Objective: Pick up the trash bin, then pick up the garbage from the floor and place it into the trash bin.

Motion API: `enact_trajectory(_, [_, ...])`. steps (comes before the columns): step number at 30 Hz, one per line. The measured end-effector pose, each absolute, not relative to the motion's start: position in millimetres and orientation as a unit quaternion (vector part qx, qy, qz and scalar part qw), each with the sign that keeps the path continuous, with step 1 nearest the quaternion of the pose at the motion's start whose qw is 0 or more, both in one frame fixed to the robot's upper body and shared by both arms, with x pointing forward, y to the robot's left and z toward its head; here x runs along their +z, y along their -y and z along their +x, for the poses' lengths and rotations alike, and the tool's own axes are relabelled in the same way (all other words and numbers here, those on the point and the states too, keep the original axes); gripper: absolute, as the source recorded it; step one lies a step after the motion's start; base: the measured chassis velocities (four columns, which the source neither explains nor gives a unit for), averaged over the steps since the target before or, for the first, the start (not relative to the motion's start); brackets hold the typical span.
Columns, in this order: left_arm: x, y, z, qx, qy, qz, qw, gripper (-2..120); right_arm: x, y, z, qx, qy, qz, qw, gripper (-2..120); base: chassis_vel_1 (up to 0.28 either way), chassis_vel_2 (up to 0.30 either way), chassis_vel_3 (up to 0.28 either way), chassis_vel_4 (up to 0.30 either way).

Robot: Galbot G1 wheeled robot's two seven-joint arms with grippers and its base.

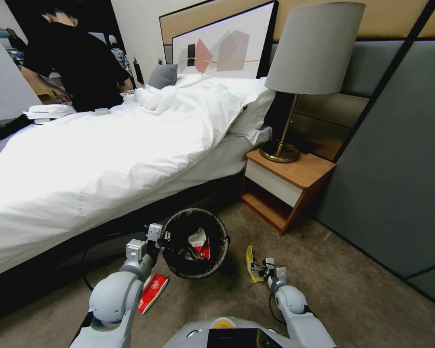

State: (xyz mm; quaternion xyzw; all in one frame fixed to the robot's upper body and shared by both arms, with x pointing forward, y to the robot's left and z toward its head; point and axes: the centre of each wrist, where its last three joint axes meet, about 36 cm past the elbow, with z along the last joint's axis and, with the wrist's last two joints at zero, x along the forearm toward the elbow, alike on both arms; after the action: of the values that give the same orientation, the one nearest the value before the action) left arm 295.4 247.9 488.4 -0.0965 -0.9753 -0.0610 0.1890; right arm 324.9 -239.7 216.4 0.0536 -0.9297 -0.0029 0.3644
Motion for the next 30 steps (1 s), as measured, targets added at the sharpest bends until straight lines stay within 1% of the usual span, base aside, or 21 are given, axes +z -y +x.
enact_trajectory(10, [488, -248, 295, -0.062, 0.975, -0.1, 0.188, 1, 208, 231, 324, -0.003, 0.928, 0.054, 0.369, 100, 0.0, 0.0, 0.0, 0.0])
enact_trajectory(12, [488, -249, 296, -0.061, 0.975, -0.101, 0.188, 1, 205, 229, 325, -0.006, 0.927, 0.053, 0.372, 97, 0.0, 0.0, 0.0, 0.0])
enact_trajectory(13, [488, -249, 296, -0.061, 0.975, -0.102, 0.188, 1, 203, 228, 325, -0.007, 0.926, 0.052, 0.373, 93, 0.0, 0.0, 0.0, 0.0])
enact_trajectory(14, [488, -249, 296, -0.061, 0.975, -0.102, 0.188, 1, 203, 228, 325, -0.007, 0.926, 0.052, 0.373, 93, 0.0, 0.0, 0.0, 0.0])
enact_trajectory(17, [488, -250, 296, -0.062, 0.975, -0.102, 0.188, 1, 199, 225, 325, -0.008, 0.925, 0.051, 0.376, 80, 0.0, 0.0, 0.0, 0.0])
enact_trajectory(18, [488, -250, 296, -0.062, 0.975, -0.102, 0.188, 1, 199, 225, 325, -0.008, 0.925, 0.051, 0.376, 80, 0.0, 0.0, 0.0, 0.0])
enact_trajectory(19, [487, -250, 296, -0.062, 0.975, -0.102, 0.188, 1, 198, 225, 325, -0.009, 0.925, 0.051, 0.377, 77, 0.0, 0.0, 0.0, 0.0])
enact_trajectory(21, [487, -251, 297, -0.062, 0.975, -0.103, 0.188, 1, 194, 224, 326, -0.011, 0.923, 0.049, 0.381, 64, 0.0, 0.0, 0.0, 0.0])
enact_trajectory(22, [487, -251, 297, -0.062, 0.975, -0.103, 0.188, 1, 194, 224, 326, -0.011, 0.923, 0.049, 0.381, 64, 0.0, 0.0, 0.0, 0.0])
enact_trajectory(24, [486, -251, 298, -0.061, 0.975, -0.103, 0.188, 1, 191, 223, 326, -0.013, 0.922, 0.047, 0.384, 53, 0.0, 0.0, 0.0, 0.0])
enact_trajectory(25, [486, -251, 298, -0.061, 0.975, -0.103, 0.188, 1, 191, 223, 326, -0.013, 0.922, 0.047, 0.384, 53, 0.0, 0.0, 0.0, 0.0])
enact_trajectory(27, [486, -251, 298, -0.061, 0.975, -0.103, 0.188, 1, 188, 224, 326, -0.013, 0.921, 0.046, 0.386, 43, 0.0, 0.0, 0.0, 0.0])
enact_trajectory(28, [486, -251, 298, -0.061, 0.975, -0.103, 0.188, 1, 188, 224, 326, -0.013, 0.921, 0.046, 0.386, 43, 0.0, 0.0, 0.0, 0.0])
enact_trajectory(30, [485, -251, 299, -0.06, 0.975, -0.104, 0.188, 1, 187, 224, 326, -0.012, 0.921, 0.045, 0.386, 32, 0.0, 0.0, 0.0, 0.0])
